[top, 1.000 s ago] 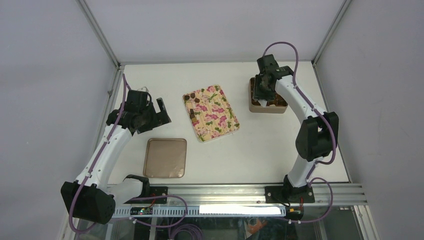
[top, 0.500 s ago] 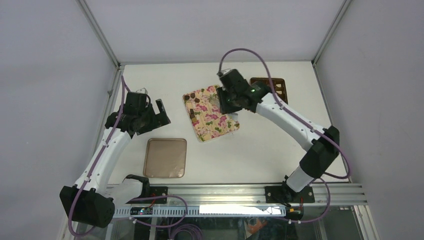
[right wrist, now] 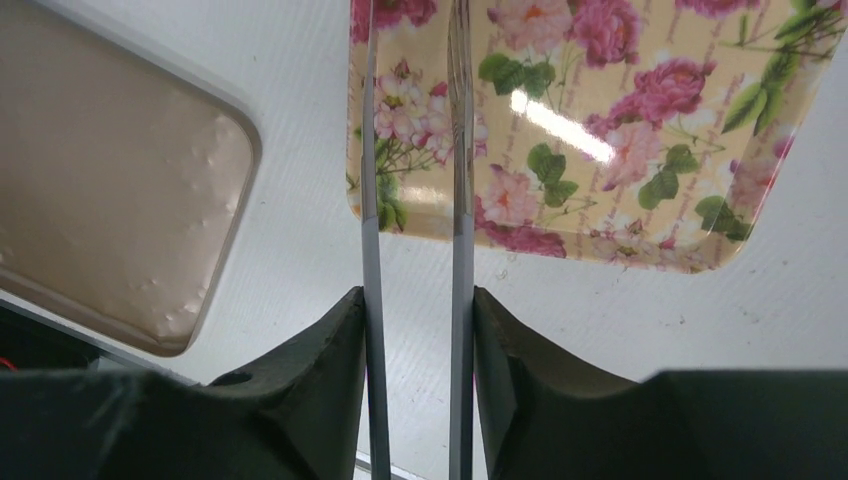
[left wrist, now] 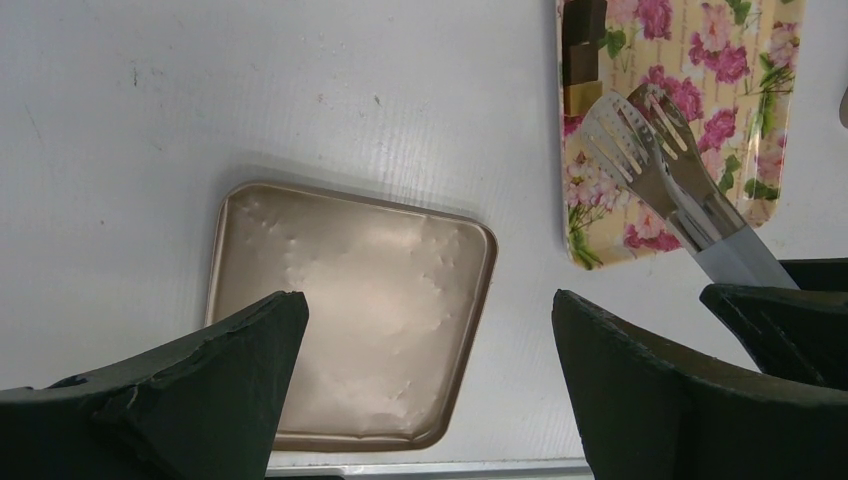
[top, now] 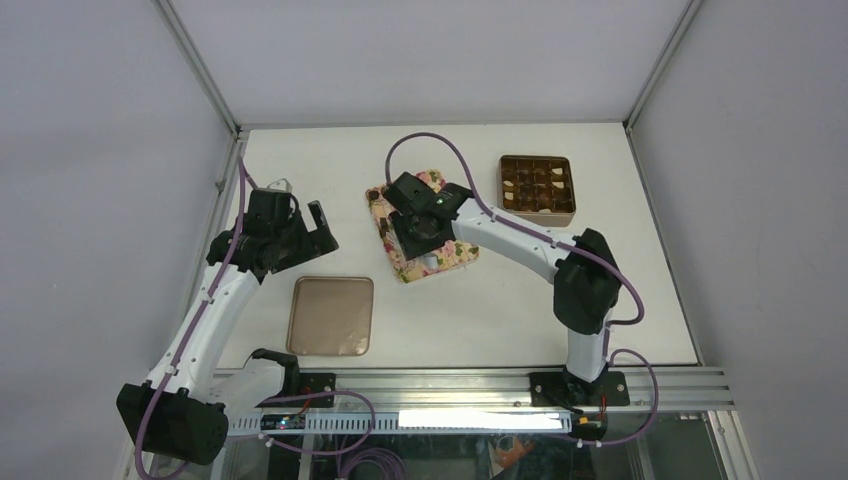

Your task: Pack the chocolate

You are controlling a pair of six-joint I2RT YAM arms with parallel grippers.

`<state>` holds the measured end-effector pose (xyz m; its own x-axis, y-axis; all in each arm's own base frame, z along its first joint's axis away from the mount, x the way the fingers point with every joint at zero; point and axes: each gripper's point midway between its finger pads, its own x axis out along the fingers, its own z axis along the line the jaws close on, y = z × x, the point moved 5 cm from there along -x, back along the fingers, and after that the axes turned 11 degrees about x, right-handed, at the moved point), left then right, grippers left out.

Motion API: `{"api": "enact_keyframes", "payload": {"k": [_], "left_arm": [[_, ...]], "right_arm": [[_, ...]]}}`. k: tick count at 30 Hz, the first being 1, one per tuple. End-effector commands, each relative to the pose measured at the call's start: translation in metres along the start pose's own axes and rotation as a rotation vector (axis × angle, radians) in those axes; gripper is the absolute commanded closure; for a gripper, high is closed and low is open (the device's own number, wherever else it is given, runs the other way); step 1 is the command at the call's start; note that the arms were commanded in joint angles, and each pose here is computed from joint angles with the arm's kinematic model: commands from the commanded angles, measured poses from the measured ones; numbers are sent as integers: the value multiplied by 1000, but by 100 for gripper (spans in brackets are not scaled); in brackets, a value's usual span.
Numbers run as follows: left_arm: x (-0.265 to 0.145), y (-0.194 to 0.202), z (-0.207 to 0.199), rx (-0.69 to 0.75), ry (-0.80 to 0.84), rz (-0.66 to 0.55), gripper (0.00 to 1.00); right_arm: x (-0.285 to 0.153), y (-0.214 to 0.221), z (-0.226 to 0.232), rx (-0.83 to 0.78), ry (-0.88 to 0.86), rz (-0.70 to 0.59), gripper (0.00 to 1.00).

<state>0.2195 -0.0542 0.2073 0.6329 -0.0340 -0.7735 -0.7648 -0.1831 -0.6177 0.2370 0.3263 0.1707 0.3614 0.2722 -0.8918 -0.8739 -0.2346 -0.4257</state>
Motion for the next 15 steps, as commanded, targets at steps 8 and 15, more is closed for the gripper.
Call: {"api": "enact_keyframes", "payload": {"k": [8, 15], "left_arm": [[-2, -5, 6, -14, -24, -42, 1], [-2, -4, 7, -12, -28, -42, 1]], "right_arm": [[-2, -22, 19, 20, -61, -55, 58], [9, -21, 18, -12, 11, -46, 58]]}}
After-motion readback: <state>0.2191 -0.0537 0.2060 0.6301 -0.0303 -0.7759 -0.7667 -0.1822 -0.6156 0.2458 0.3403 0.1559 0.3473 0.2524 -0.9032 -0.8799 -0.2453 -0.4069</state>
